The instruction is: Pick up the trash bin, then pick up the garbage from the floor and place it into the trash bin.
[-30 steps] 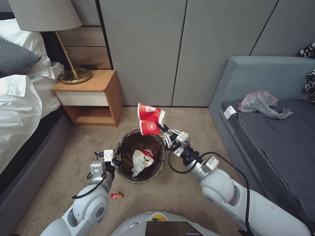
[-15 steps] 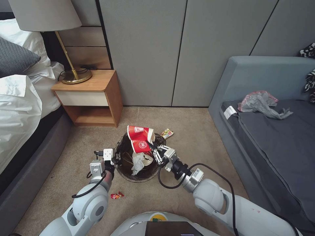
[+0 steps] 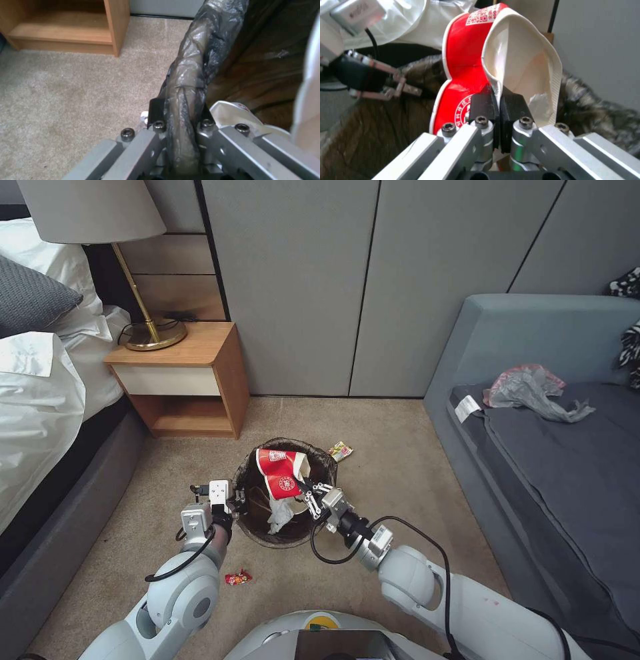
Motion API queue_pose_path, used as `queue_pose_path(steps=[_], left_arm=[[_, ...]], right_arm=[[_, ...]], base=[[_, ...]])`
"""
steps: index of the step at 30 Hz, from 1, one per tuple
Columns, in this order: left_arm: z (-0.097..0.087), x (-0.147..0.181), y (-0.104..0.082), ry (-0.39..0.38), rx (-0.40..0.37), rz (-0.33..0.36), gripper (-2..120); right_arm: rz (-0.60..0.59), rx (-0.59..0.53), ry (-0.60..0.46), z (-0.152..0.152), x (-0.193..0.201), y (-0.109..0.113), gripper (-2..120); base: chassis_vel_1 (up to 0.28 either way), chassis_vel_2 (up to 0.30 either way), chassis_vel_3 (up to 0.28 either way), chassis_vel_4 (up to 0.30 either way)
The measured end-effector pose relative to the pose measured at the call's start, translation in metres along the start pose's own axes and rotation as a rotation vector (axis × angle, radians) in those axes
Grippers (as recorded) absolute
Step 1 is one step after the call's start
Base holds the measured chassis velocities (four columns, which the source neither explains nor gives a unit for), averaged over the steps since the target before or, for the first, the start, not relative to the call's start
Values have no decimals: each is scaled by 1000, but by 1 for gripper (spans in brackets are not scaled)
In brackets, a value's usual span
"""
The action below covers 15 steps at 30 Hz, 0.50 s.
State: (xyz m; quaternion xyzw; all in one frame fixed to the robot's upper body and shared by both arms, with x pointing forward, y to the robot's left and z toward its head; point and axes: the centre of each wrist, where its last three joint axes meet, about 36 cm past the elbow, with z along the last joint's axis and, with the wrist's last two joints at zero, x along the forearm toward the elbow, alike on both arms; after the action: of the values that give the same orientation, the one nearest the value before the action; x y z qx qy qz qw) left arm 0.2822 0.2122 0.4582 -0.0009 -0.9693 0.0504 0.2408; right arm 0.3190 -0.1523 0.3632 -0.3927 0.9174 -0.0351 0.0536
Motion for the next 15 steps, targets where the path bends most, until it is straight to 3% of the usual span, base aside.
queue_pose_path(steps=[11,12,14,15], left_arm=[[-1,0,0,-3,3,0,0],[-1,0,0,-5,4,0,0],[-1,0,0,-5,4,0,0],[-1,0,0,-5,5,0,0]], right_arm=[[4,14,18,9,-2,3,-1],[7,16,25,9,-2,3,21],[7,16,25,9,-2,3,21],[10,16,26,9,-2,3,28]], base=[[0,0,0,0],[0,0,0,0],[0,0,0,0],[0,0,0,0]])
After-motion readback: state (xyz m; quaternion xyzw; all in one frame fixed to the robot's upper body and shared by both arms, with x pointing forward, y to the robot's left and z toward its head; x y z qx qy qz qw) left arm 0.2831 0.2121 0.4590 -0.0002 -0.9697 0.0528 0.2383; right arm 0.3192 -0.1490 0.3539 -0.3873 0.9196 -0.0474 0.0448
